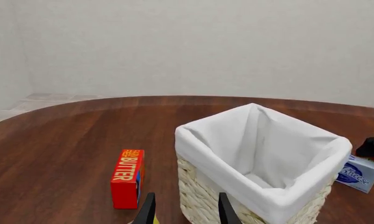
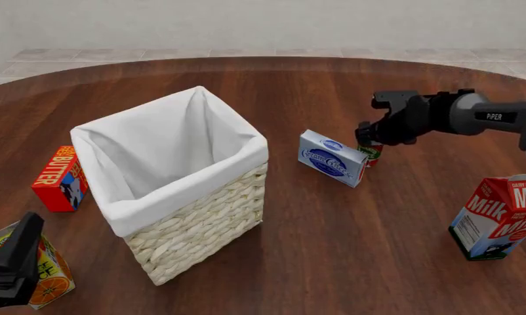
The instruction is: Pick up the alphabet soup and the tomato sauce, and put them in the basket.
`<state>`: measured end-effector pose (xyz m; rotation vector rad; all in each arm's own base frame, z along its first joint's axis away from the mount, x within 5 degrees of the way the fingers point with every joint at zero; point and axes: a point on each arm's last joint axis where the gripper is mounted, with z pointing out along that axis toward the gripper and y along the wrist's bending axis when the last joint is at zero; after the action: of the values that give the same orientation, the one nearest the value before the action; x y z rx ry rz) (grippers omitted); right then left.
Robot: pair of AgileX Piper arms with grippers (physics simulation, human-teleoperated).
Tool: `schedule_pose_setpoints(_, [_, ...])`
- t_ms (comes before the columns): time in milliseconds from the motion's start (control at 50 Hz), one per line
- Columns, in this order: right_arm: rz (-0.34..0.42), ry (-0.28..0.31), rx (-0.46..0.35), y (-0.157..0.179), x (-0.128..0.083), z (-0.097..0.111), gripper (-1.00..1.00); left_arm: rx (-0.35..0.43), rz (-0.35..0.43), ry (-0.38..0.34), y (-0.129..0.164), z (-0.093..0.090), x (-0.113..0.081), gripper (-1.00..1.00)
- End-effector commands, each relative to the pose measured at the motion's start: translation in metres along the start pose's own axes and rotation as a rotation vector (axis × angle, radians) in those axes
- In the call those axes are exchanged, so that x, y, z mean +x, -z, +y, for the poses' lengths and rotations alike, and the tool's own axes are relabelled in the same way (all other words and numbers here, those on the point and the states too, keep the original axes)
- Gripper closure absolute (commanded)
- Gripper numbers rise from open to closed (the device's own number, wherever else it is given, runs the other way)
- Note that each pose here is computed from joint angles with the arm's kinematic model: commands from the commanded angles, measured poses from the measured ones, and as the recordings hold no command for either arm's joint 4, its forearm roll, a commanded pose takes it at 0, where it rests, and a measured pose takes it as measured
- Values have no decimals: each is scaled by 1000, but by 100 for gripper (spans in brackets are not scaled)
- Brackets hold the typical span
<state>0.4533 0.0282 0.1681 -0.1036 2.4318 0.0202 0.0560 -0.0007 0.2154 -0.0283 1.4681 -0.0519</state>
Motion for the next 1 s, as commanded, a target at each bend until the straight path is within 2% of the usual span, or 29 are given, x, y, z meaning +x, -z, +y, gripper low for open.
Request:
schedule_pose_setpoints(20, [18, -7, 2, -8, 6, 0, -100, 0, 0, 0, 0, 0, 0, -100])
schedule_pose_setpoints(460, [30, -28, -5, -12, 10, 5, -100, 0, 0, 0, 0, 0, 0, -100])
schedule_pose_setpoints(480, [28, -28, -4, -12, 9, 4, 100, 0, 0, 0, 0, 0, 0, -100])
schedule_pose_setpoints(1000, [-7, -29, -1, 2, -1, 2, 100, 1, 2, -6, 0, 0, 0, -100])
